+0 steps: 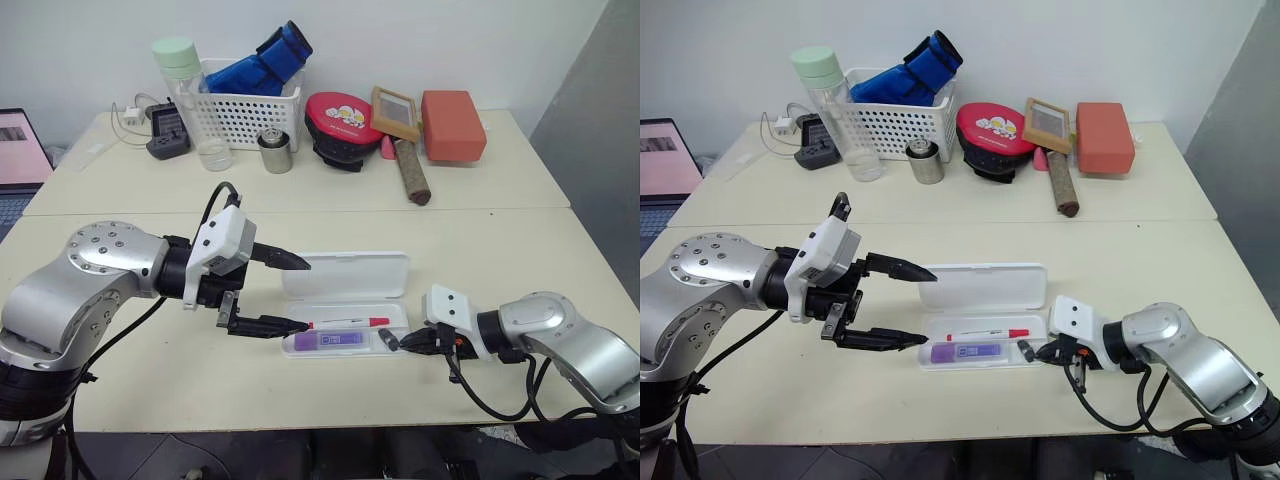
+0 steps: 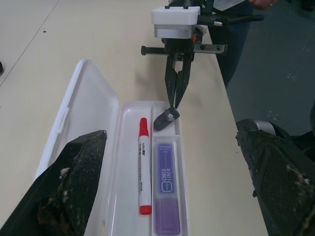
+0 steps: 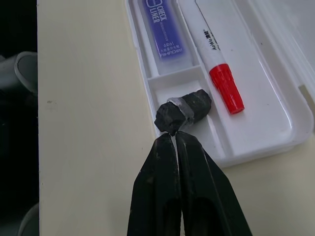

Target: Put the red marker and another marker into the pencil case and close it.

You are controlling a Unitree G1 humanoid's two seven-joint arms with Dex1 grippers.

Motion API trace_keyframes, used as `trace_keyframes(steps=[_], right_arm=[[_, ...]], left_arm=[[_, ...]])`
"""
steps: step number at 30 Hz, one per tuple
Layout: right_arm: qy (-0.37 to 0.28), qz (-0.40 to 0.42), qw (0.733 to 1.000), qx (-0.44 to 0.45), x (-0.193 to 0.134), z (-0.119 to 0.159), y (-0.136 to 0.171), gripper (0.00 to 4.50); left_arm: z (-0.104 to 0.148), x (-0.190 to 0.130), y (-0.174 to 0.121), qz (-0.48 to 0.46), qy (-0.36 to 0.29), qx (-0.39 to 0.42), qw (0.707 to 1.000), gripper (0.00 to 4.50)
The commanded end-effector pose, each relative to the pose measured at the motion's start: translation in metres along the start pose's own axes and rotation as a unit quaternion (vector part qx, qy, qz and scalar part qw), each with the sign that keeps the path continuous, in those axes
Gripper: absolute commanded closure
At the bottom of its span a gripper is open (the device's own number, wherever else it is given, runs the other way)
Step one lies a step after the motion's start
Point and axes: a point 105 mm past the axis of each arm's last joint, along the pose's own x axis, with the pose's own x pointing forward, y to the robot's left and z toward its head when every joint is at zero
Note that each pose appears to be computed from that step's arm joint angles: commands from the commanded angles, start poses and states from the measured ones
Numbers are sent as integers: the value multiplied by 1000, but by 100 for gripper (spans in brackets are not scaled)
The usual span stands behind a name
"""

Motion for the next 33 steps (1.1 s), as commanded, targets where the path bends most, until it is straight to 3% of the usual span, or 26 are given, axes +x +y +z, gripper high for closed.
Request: trace_keyframes(steps=[1,6,11,18,33], right_arm=[[-4,2,1000,-15,-5,7,1,441],[1,-3,1000,-17,-12,5,-1,441],[-40,20,999,-17,-16,22,8,441],[-49,57,997,-16,-2,30,27,441],[-15,24,1000,0,7,19,13,441]], left_arm=[[9,-1,-3,0,-7,21,1000,0],[9,0,-3,0,-8,21,1000,0],[9,1,-4,0,-9,21,1000,0],[10,2,-3,1,-10,21,1000,0],[11,2,-4,-2,-12,19,1000,0]])
